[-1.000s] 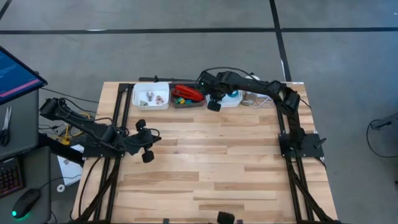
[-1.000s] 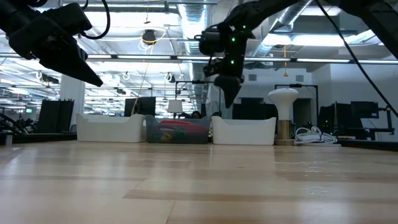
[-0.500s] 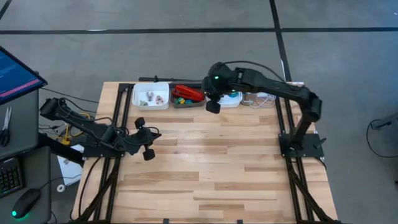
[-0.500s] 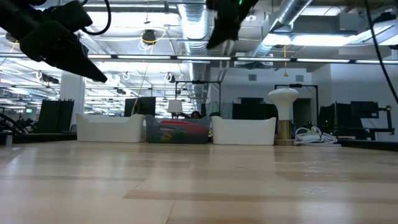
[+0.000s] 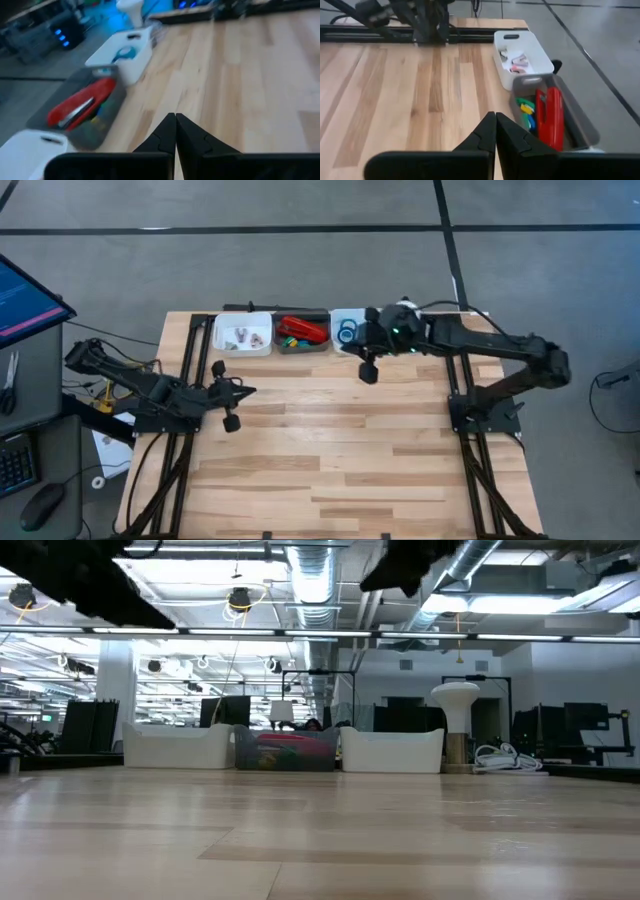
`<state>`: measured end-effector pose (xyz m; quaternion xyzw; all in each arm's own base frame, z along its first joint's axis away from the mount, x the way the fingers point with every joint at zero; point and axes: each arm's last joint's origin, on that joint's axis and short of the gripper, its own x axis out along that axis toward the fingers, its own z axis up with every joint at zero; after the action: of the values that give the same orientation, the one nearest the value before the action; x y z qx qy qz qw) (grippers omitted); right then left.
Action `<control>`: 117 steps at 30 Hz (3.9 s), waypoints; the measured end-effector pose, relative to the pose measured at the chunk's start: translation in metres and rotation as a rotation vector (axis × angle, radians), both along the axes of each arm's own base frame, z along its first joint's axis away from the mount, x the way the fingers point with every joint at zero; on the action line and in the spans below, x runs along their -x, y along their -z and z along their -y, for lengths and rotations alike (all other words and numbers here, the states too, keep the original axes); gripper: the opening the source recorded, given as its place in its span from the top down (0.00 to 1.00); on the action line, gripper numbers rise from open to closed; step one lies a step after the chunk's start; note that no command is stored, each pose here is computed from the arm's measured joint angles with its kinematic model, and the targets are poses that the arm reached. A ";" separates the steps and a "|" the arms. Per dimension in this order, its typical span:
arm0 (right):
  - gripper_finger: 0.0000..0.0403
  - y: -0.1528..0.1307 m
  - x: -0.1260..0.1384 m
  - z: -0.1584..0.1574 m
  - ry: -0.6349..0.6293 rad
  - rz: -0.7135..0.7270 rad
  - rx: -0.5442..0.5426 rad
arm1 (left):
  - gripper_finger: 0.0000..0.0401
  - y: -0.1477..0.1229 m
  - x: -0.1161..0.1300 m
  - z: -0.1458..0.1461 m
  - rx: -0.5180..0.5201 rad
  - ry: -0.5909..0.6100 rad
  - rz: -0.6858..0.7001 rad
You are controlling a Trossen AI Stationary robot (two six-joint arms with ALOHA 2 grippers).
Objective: Pick and place Stapler, Stapler remover, tape
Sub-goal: Return to Home Position
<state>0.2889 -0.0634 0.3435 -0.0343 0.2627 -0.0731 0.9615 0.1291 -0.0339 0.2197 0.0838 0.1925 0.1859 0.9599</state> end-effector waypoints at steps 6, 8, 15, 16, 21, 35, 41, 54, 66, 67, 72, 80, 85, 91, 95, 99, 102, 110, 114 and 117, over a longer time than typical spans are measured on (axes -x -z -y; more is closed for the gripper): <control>1.00 0.020 0.030 -0.011 0.013 0.046 -0.040 | 1.00 -0.016 0.017 -0.003 0.010 0.189 0.087; 1.00 0.025 0.038 -0.016 0.003 0.065 -0.047 | 1.00 -0.020 0.022 -0.005 0.003 0.204 0.120; 1.00 0.031 0.068 -0.035 -0.016 0.139 -0.058 | 1.00 -0.030 0.038 -0.011 -0.001 0.251 0.219; 1.00 0.031 0.072 -0.038 -0.019 0.147 -0.060 | 1.00 -0.030 0.039 -0.011 0.007 0.268 0.230; 1.00 0.031 0.095 -0.049 -0.055 0.202 -0.055 | 1.00 -0.033 0.045 -0.013 0.015 0.301 0.266; 1.00 0.016 0.150 -0.068 -0.139 0.327 -0.040 | 1.00 -0.043 0.044 -0.012 0.023 0.300 0.362; 1.00 0.011 0.161 -0.074 -0.100 0.373 0.012 | 1.00 -0.043 0.044 -0.012 0.038 0.297 0.369; 1.00 0.004 0.172 -0.087 -0.280 0.433 0.089 | 1.00 -0.045 0.044 -0.012 0.043 0.296 0.383; 1.00 0.007 0.171 -0.065 -0.264 0.397 0.107 | 1.00 -0.045 0.044 -0.013 0.040 0.275 0.391; 1.00 0.007 0.173 -0.063 -0.249 0.394 0.108 | 1.00 -0.045 0.044 -0.013 0.040 0.270 0.392; 1.00 0.009 0.187 -0.058 -0.247 0.386 0.086 | 1.00 -0.045 0.044 -0.014 0.038 0.258 0.392; 1.00 0.032 0.220 -0.060 -0.215 0.529 0.095 | 1.00 -0.045 0.044 -0.014 0.038 0.258 0.392; 1.00 0.061 0.240 -0.061 -0.163 0.609 0.070 | 1.00 -0.045 0.044 -0.014 0.037 0.258 0.392; 1.00 0.063 0.243 -0.060 -0.135 0.638 0.089 | 1.00 -0.045 0.043 -0.013 0.036 0.253 0.389; 1.00 0.067 0.243 -0.059 -0.084 0.621 0.100 | 1.00 -0.045 0.043 -0.014 0.033 0.244 0.387; 1.00 0.064 0.244 -0.058 -0.067 0.638 0.111 | 1.00 -0.045 0.043 -0.013 0.032 0.245 0.382; 1.00 0.065 0.243 -0.058 -0.059 0.643 0.117 | 1.00 -0.044 0.042 -0.013 0.029 0.241 0.377; 1.00 0.090 0.227 -0.053 0.026 0.611 0.106 | 1.00 -0.044 0.042 -0.013 0.030 0.240 0.379; 1.00 0.107 0.217 -0.052 0.046 0.619 0.100 | 1.00 -0.044 0.042 -0.013 0.030 0.240 0.379; 1.00 0.117 0.211 -0.051 0.047 0.648 0.103 | 1.00 -0.044 0.042 -0.013 0.030 0.240 0.379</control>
<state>0.0783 -0.0125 0.2262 -0.0518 -0.0600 -0.1154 0.9901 0.0870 -0.0204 0.2642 0.0553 0.0001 0.0802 0.9952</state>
